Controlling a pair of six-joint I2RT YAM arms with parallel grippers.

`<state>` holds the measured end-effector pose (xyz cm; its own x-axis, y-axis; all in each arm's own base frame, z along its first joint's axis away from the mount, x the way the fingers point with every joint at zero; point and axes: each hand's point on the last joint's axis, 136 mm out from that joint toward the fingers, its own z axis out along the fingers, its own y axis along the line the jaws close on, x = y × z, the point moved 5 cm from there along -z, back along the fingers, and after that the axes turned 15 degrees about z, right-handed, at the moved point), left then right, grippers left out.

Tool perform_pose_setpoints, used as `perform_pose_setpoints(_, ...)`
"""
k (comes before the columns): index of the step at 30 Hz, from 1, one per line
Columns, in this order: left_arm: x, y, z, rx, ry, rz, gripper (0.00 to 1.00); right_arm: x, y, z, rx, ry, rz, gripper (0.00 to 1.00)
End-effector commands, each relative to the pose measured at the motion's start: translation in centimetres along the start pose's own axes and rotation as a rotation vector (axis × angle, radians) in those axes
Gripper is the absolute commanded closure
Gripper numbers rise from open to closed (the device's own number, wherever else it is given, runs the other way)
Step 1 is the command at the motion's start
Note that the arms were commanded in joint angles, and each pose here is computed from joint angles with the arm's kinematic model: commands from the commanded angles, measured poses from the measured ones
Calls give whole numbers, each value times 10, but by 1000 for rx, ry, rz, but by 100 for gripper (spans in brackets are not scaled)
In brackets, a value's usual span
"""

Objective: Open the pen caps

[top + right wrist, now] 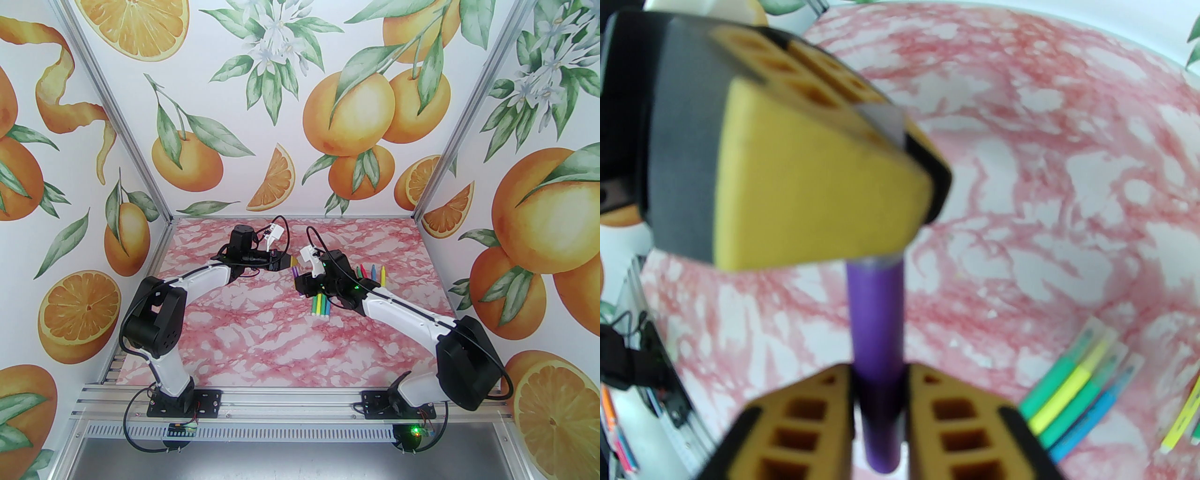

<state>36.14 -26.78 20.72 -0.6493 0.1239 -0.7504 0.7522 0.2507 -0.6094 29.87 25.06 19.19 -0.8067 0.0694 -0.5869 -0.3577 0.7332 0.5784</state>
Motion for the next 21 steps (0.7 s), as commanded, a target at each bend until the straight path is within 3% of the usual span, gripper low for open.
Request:
perform_pose_setpoints(1, -3, 0, 3, 15, -12, 18, 96, -7, 5, 1, -11, -37, -17, 68)
perform_pose_setpoints(10, -12, -9, 0, 41, -36, 32, 98, -1, 0, 8, -7, -10, -7, 67)
perform_pose_setpoints(16, -12, -7, -1, 40, -38, 30, 99, 4, -3, 7, 9, 9, -8, 86)
perform_pose_setpoints(21, -18, 0, -8, -3, -82, 20, 100, 13, -9, 3, 31, 33, -12, 95)
